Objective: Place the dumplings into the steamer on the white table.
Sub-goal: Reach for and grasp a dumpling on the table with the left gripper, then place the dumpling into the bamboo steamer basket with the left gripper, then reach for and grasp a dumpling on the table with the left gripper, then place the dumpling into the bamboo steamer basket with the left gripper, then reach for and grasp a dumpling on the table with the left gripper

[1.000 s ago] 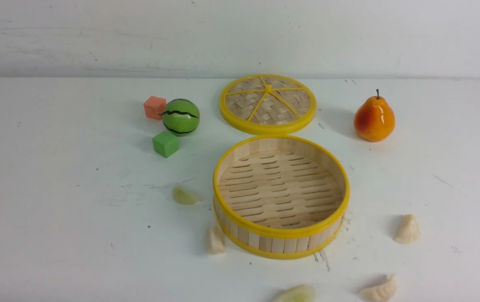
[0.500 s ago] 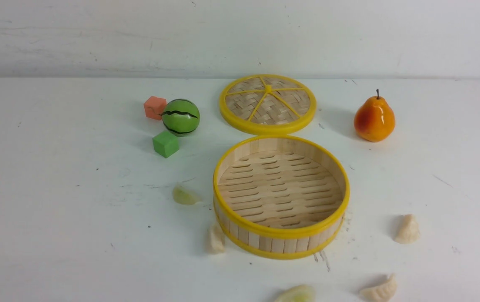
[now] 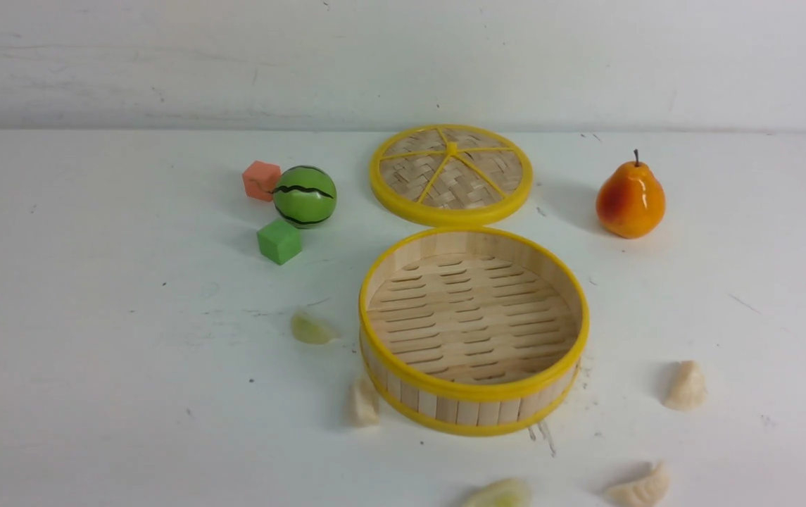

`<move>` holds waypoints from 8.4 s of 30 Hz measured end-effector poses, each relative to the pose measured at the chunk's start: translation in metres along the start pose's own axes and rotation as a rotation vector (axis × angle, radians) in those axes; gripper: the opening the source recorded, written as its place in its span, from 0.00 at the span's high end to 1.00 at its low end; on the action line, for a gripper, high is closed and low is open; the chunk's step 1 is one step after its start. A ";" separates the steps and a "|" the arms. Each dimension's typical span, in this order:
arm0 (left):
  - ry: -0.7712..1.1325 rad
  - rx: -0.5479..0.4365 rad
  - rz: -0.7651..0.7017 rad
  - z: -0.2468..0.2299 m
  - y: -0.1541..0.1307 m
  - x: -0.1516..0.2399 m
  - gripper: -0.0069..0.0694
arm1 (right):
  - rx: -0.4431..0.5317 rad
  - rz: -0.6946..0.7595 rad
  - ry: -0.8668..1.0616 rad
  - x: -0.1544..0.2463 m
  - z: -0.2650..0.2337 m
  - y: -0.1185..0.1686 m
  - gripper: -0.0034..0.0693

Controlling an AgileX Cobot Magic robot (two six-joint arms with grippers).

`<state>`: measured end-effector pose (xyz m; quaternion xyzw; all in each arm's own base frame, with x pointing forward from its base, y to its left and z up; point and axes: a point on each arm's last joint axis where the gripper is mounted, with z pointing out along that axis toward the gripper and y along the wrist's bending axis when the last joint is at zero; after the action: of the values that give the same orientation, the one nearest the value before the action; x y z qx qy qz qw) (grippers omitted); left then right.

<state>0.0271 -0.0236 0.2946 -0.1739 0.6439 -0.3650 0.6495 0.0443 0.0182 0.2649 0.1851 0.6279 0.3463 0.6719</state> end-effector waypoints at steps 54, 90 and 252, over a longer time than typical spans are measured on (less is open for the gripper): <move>1.006 -0.826 0.048 0.389 0.078 0.113 0.20 | -0.286 -0.783 1.300 -0.018 0.076 0.091 0.95; 1.153 -0.252 0.568 0.421 -0.104 0.147 0.65 | -0.171 -0.734 1.258 -0.030 0.063 0.089 0.91; 1.138 -0.354 0.557 0.389 -0.070 0.139 0.33 | -0.195 -0.796 1.020 -0.049 0.051 0.095 0.81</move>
<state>0.3713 -0.2623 0.2876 0.1153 0.9581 -0.1067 0.2395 0.0732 0.0593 0.3729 -0.3107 0.8541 0.1709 0.3805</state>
